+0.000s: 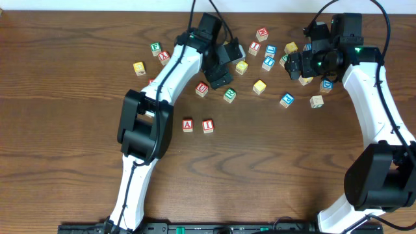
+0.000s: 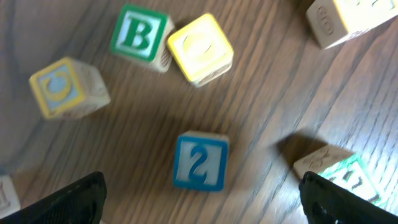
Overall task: Spell out AI2
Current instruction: 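Reach the left gripper forward over the blue 2 block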
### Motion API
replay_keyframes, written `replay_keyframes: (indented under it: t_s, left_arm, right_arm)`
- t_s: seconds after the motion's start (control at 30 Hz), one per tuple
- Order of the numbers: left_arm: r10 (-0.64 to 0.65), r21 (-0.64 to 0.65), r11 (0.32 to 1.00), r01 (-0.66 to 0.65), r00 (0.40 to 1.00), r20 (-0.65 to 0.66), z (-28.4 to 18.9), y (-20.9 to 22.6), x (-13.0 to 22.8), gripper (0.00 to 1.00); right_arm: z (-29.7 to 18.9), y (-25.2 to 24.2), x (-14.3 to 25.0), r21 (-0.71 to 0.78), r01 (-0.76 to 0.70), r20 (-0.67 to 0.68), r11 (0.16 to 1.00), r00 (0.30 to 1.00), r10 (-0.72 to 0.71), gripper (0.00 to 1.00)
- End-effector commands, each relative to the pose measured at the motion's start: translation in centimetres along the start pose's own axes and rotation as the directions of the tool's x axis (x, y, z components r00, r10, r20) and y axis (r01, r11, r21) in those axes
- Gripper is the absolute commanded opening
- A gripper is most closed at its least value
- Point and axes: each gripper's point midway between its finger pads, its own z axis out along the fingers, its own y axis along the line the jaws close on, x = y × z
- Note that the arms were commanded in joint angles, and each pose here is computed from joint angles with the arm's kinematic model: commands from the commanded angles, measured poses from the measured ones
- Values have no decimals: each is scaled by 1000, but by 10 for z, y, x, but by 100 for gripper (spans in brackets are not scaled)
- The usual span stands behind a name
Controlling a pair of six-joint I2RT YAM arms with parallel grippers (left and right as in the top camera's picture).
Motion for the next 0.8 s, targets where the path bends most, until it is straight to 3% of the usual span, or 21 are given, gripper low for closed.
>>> replay_keyframes:
  t_s: [0.0,0.77]
  left_arm:
    - [45,-8,999,-44,998,51,-8,-1,-19,98]
    - [31,68,997,-33,999,32,26,-13,-3,98]
  right_arm:
    - [-11,4,-12,-4,20,39,1000,999,-20,99]
    - [-11,3,-11,-1,26,34,1000,999,-26,99]
